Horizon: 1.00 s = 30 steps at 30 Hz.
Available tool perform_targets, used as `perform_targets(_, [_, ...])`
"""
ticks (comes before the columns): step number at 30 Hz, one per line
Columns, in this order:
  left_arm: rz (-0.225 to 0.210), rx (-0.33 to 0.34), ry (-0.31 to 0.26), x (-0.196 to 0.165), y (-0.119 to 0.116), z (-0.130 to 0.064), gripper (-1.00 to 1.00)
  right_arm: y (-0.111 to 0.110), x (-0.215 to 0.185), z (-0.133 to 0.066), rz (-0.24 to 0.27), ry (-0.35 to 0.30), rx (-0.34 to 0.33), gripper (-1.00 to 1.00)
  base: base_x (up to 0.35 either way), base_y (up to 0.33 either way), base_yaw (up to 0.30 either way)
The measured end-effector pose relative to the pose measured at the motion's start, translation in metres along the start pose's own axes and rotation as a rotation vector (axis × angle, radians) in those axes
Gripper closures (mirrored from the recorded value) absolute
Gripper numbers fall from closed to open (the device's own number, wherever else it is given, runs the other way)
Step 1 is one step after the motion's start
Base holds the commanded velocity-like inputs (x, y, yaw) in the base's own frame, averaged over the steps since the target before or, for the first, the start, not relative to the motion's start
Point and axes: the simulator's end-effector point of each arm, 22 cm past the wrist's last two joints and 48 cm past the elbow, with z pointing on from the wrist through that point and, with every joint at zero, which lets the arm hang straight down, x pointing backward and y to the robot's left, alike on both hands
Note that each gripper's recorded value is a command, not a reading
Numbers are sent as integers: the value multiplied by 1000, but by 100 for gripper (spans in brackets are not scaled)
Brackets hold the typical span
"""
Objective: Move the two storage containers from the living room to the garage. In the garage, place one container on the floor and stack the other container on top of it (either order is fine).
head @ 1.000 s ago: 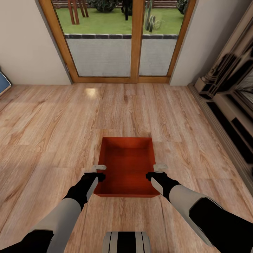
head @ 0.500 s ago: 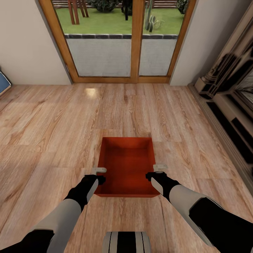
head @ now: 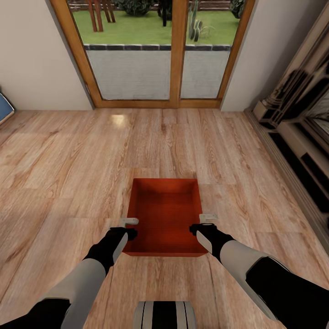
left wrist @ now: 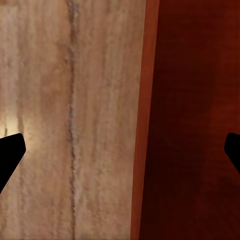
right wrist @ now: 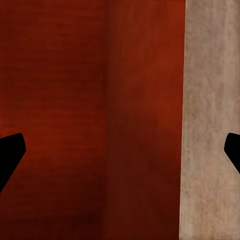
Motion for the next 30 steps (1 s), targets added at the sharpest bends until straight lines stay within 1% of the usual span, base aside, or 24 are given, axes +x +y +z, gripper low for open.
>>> perform_targets(30, [0, 2, -2, 0, -1, 0, -100, 0, 0, 0, -1, 0, 0, -100, 0, 0, 0])
